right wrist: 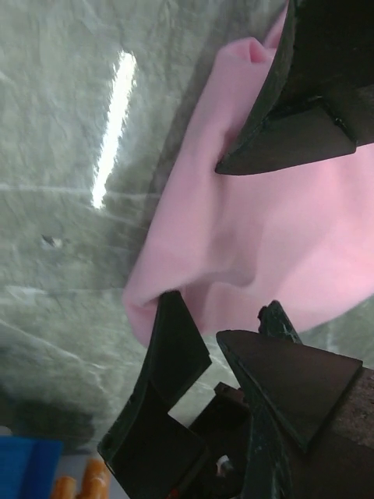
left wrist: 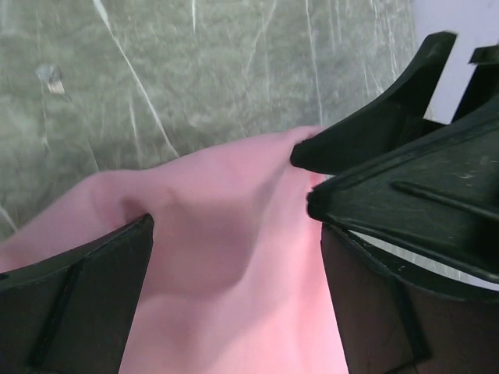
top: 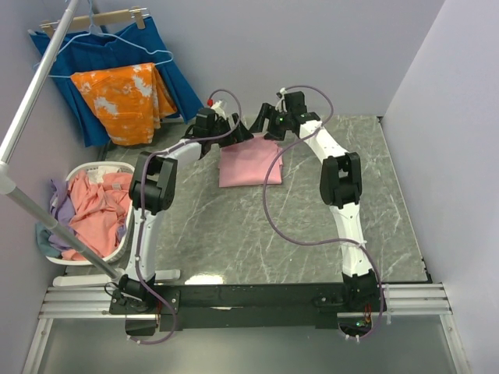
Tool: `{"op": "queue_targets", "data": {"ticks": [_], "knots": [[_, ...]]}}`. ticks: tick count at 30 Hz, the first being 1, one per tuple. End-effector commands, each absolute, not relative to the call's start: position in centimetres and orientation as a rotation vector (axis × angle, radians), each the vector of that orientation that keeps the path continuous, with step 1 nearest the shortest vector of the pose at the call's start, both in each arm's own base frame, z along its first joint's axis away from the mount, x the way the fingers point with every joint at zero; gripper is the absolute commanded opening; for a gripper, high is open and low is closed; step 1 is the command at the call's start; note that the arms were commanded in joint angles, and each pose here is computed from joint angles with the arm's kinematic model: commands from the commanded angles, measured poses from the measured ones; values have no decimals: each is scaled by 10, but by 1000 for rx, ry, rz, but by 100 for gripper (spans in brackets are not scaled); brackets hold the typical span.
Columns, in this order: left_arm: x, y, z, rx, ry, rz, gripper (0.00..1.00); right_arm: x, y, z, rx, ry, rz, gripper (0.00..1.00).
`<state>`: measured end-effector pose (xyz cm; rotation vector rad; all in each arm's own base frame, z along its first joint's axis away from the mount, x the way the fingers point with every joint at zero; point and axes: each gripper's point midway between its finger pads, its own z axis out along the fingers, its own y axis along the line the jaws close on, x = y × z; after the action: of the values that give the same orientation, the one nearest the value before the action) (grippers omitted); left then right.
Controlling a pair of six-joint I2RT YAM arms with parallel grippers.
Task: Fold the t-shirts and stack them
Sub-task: Fold the long partially folded tshirt into a neat square
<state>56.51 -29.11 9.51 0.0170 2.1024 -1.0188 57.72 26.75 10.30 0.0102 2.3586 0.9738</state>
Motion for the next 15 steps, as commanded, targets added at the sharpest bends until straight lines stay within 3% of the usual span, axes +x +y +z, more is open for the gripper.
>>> {"op": "queue_targets", "data": {"ticks": [1,10,15], "knots": [[596,-289,100,47,2037,-1012,93,595,250,89,107,2365,951,86],[603,-260,77,-25,2068,-972,94,603,209,69,210,2389,856,87],[601,-253,116,-16,1977,-977,94,601,196,101,167,2321,805,87]]}}
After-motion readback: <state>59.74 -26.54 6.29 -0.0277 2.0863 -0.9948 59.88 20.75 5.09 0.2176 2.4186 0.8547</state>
